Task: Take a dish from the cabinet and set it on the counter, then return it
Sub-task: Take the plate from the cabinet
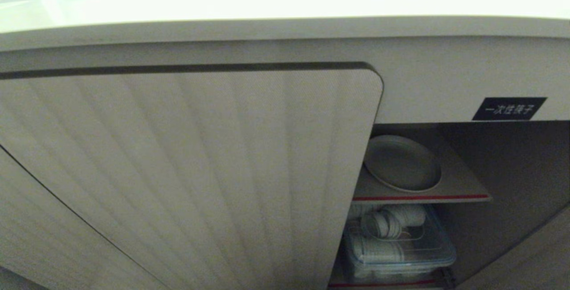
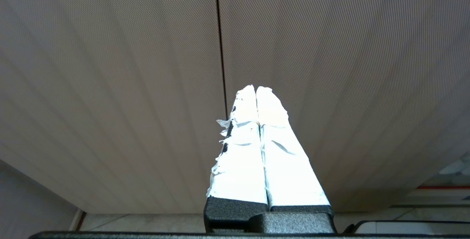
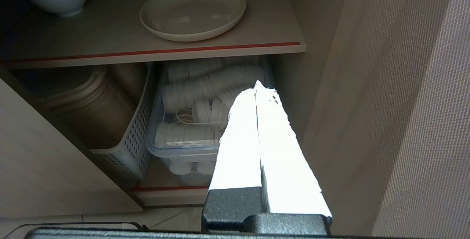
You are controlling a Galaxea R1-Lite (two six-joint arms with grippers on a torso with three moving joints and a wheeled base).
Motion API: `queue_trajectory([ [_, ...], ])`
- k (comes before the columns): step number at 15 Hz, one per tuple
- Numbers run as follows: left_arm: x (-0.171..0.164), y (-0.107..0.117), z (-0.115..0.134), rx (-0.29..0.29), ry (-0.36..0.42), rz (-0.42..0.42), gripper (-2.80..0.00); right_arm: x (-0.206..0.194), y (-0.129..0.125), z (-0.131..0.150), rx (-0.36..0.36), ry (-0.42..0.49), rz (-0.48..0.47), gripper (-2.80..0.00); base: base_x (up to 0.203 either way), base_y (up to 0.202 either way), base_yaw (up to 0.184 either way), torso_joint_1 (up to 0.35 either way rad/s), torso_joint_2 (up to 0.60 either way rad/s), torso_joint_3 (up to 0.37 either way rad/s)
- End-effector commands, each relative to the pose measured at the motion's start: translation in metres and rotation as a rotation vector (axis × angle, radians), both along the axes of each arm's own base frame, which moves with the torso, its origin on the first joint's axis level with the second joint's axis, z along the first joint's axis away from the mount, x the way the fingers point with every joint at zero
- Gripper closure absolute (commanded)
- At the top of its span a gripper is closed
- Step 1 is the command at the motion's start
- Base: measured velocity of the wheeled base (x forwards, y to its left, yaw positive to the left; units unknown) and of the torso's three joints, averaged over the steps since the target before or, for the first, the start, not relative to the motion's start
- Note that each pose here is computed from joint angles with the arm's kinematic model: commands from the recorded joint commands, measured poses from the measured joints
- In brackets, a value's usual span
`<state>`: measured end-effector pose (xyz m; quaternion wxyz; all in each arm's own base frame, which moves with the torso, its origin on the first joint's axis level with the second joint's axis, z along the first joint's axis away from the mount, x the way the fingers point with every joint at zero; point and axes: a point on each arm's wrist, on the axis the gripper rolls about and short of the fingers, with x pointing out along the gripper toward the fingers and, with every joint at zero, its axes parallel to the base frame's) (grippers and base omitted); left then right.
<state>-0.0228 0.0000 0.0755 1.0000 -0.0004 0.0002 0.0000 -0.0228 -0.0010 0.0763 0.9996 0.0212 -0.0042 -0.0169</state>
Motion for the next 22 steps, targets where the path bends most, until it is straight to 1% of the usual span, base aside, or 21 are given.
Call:
queue_trajectory([
  [1, 0.0, 0.0, 0.0, -0.001, 0.0, 0.0, 0.0, 0.0, 0.0, 0.0001, 0.0, 0.0, 0.0, 0.0, 0.0, 0.0, 0.0, 0.0, 0.0, 0.0],
  [17, 0.0, 0.0, 0.0, -0.001, 0.0, 0.0, 0.0, -0.0001, 0.0001, 0.0003, -0.018, 0.0, 0.005, 0.0, 0.0, 0.0, 0.0, 0.0, 0.0, 0.0],
  [19, 0.0, 0.0, 0.0, -0.001, 0.0, 0.0, 0.0, 0.0, 0.0002, -0.0001, -0.047, 0.003, 0.009, 0.0, 0.0, 0.0, 0.0, 0.0, 0.0, 0.0],
  [21, 0.0, 0.0, 0.0, -0.001, 0.0, 0.0, 0.0, 0.0014, 0.0011, 0.0005, -0.12, 0.021, 0.05, 0.0, 0.0, 0.0, 0.0, 0.0, 0.0, 0.0],
  [22, 0.0, 0.0, 0.0, -0.001, 0.0, 0.0, 0.0, 0.0045, 0.0013, 0.0017, -0.155, 0.056, 0.059, 0.0, 0.0, 0.0, 0.0, 0.0, 0.0, 0.0],
])
